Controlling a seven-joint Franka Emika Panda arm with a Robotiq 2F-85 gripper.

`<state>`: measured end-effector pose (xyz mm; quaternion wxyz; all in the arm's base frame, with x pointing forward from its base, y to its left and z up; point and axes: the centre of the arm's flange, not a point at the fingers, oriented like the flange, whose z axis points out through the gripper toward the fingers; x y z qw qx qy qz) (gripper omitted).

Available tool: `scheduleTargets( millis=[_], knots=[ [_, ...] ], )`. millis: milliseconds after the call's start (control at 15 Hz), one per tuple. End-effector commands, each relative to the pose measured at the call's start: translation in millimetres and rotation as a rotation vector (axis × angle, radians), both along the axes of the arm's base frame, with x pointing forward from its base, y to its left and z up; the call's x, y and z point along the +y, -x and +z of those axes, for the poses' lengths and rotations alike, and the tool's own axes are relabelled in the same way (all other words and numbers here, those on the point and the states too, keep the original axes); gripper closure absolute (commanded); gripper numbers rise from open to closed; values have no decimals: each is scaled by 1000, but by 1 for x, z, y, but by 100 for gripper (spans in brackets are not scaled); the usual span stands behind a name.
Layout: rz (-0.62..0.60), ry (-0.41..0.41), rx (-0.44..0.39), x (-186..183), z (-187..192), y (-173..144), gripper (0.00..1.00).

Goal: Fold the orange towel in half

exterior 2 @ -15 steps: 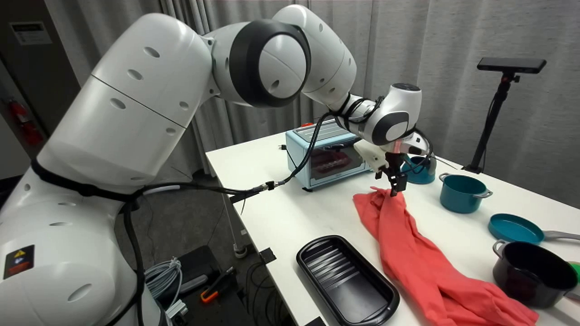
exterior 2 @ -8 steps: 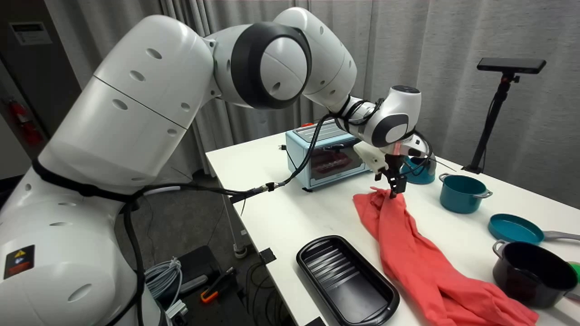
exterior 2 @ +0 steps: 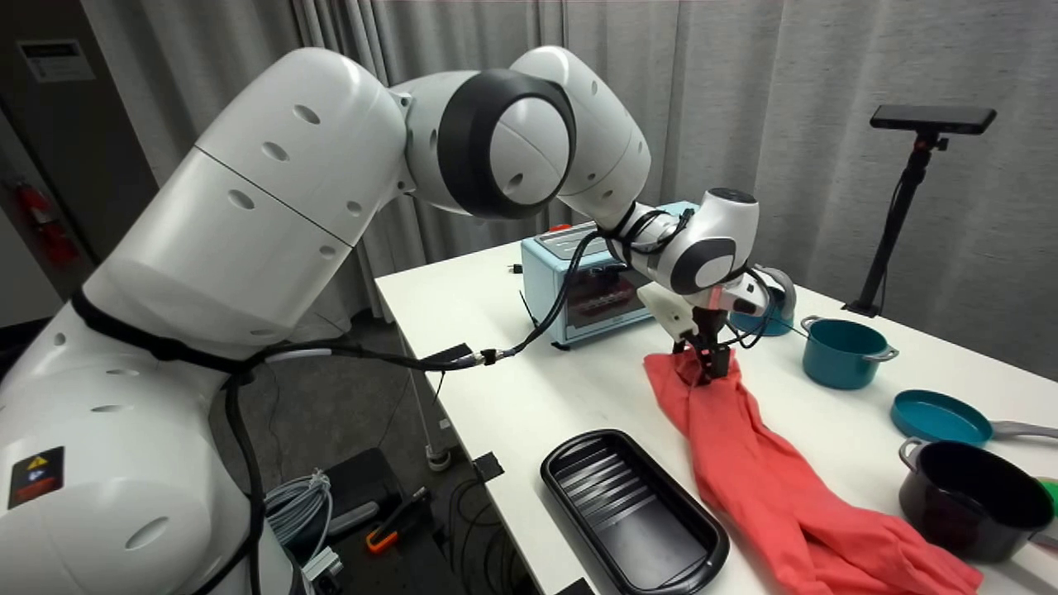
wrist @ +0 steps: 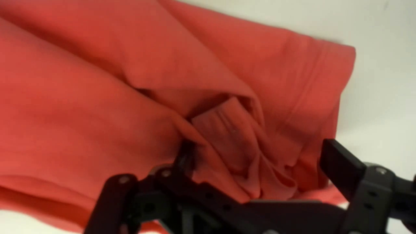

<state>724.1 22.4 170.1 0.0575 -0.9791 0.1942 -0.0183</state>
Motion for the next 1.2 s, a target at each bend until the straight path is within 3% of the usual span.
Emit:
scheduleTargets(
  millis=[0, 67, 133, 733, 800, 933, 1000, 1133],
  knots=[
    [29, 12, 0, 4, -16, 0, 0],
    [28, 12, 4, 4, -17, 1, 25],
    [29, 11, 7, 4, -18, 2, 26],
    [52, -34, -18, 15, 6, -3, 94],
    [58, -44, -23, 18, 10, -3, 98],
    [73, -66, -33, 25, 20, -2, 95],
    [81, -78, -37, 29, 29, -1, 100],
    [96, -102, -56, 29, 54, 4, 100]
  ],
)
